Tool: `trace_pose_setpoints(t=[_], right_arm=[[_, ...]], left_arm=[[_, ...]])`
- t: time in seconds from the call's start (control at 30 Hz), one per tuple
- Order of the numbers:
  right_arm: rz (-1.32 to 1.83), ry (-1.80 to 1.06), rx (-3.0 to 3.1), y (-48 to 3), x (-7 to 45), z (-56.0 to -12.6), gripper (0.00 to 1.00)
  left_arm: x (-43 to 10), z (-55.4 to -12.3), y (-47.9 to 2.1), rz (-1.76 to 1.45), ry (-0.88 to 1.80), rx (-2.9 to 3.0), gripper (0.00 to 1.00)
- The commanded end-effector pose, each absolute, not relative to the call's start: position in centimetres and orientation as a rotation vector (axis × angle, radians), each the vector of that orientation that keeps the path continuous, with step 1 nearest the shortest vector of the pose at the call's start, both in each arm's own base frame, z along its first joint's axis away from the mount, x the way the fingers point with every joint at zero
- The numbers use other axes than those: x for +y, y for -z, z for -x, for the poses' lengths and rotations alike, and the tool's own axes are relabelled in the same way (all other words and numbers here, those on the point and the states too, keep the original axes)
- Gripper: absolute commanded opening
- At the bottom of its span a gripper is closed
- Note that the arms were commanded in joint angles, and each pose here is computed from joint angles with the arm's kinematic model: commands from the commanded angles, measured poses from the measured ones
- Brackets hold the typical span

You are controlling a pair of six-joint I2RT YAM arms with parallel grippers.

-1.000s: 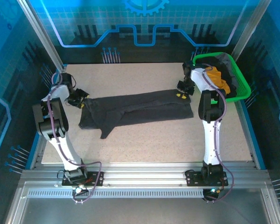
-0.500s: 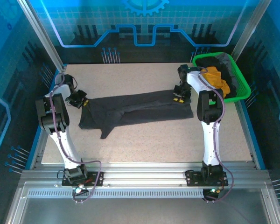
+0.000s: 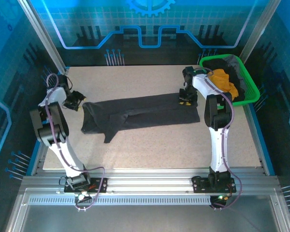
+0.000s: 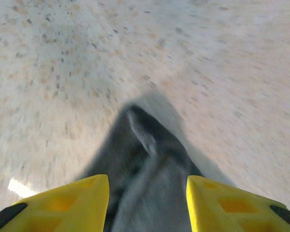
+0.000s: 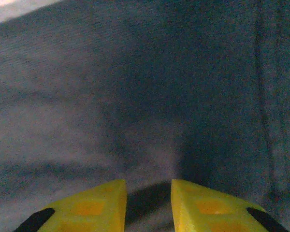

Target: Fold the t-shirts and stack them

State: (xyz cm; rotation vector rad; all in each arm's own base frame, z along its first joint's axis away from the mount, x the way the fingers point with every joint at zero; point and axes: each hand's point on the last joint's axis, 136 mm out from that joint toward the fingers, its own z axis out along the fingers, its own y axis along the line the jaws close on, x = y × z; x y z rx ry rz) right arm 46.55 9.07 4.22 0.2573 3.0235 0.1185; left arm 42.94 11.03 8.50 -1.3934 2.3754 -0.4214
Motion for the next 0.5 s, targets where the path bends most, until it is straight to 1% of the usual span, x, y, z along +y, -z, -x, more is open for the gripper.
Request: trace_pose_setpoints(t=[0.0, 0.07, 0.1, 0.13, 0.23, 0.33, 0.47], right_arm=[[-0.093, -0.141, 2.825, -11.5, 11.4, -47.7, 0.39], [-0.064, -0.224, 2.779, -13.3, 12.9, -47.3, 0.46], [-0.051, -0.31, 2.754, -14.1, 14.0, -47.0, 0.48], [-0.021, -0.425, 2.723, -15.0, 15.6, -46.5, 0.51], [0.127, -0.805, 2.595, -18.5, 21.1, -44.7, 0.54], [0.201, -0.991, 2.525, -21.0, 24.2, -42.5, 0.55], [0.197, -1.1, 2.489, -22.8, 25.8, -40.3, 0.57]], left_arm=[[6.7, -42.2, -13.5, 1.228, 0.486, 2.309, 0.47], [2.8, -42.3, -13.4, 1.072, 0.606, 2.342, 0.48], [0.5, -42.5, -12.9, 0.982, 0.708, 2.368, 0.48], [-1.2, -42.3, -11.8, 0.935, 0.784, 2.408, 0.47], [-4.3, -41.6, -9.6, 0.823, 0.881, 2.497, 0.44], [-5.3, -40.9, -7.5, 0.748, 0.854, 2.584, 0.43], [-5.6, -40.3, -5.5, 0.702, 0.836, 2.641, 0.43]])
